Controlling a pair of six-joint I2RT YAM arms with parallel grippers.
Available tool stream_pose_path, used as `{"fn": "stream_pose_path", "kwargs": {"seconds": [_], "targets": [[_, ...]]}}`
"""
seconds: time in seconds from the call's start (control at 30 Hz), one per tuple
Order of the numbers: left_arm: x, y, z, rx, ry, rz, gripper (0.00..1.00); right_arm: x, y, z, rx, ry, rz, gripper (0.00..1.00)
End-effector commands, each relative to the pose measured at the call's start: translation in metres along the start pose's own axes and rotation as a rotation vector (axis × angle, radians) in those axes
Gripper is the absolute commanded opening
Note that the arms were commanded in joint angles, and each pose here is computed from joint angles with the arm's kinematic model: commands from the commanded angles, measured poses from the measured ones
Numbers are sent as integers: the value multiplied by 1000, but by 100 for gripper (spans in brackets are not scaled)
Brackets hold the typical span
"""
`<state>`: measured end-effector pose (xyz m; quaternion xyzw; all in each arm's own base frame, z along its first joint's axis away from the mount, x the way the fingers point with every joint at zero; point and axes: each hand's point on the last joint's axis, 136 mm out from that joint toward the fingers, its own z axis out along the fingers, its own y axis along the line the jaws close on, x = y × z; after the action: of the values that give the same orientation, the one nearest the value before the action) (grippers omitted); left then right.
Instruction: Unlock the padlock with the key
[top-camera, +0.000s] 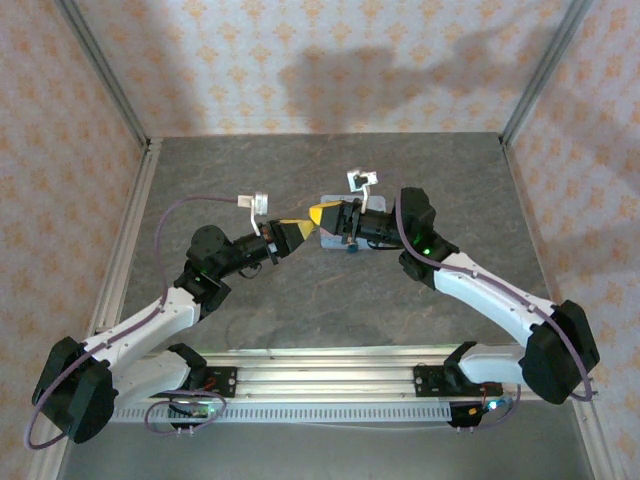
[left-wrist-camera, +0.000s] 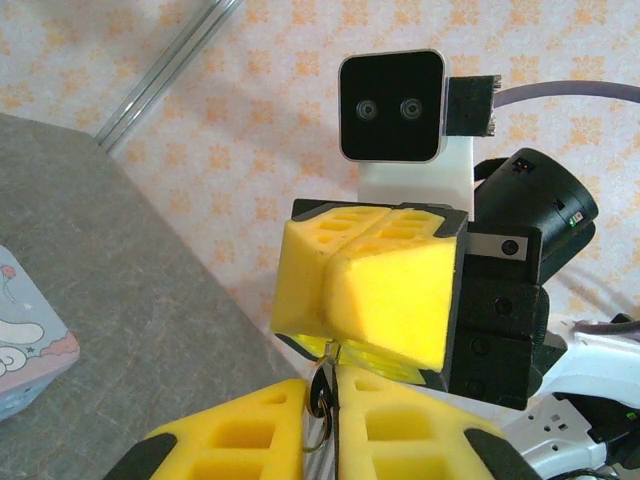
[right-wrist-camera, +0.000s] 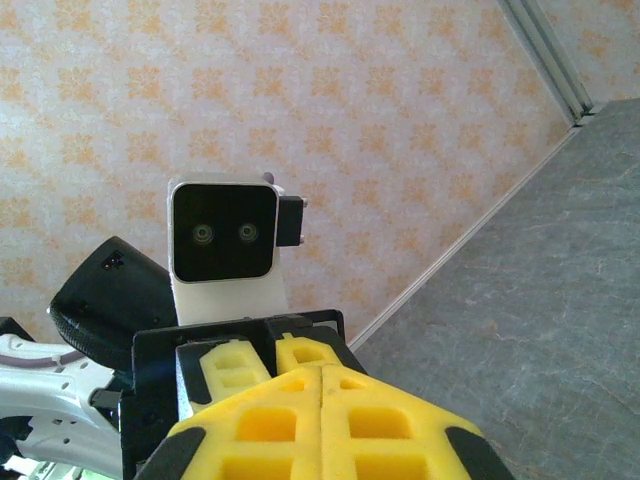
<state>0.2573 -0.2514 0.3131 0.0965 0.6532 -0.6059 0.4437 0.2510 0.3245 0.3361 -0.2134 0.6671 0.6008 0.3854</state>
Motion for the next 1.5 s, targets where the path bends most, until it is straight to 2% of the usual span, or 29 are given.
{"fn": "stream_pose_path", "kwargs": {"seconds": [0.0,0.1,0.23,0.43,0.53,0.6,0.63,0.8,0.87,1.0,1.17,1.33,1.47], "targets": [[-11,-22,-2,71,-15,55,14,-2,10,5,-53,-9,-21,0],[-12,-23,-1,74,-13,60,13,-2,11,6,-56,-6,-21,0],[-11,-20,-2,58,-12,69,0,-3,10,7,-51,-10,-20,0],[-8,-9,-11,-28,-22,108,0,-7,-1,3,34,-37,0,0],[-4,1,-18,-97,-17,134,0,-11,-10,-2,115,-48,20,24],[0,9,-22,-137,-8,140,0,-12,-14,-6,167,-39,27,45],[3,14,-24,-158,1,145,0,-11,-16,-9,200,-28,34,52],[21,40,-32,-243,41,144,0,-6,-39,-35,410,-20,62,62],[30,51,-36,-284,60,138,0,1,-65,-53,576,-36,101,66],[42,68,-42,-334,81,157,0,31,-109,-77,812,28,153,65],[56,83,-49,-383,124,162,0,84,-167,-94,1094,203,205,61],[65,93,-54,-413,143,161,0,116,-202,-90,1219,299,155,56],[70,98,-56,-425,152,162,0,126,-222,-82,1256,311,114,53]]}}
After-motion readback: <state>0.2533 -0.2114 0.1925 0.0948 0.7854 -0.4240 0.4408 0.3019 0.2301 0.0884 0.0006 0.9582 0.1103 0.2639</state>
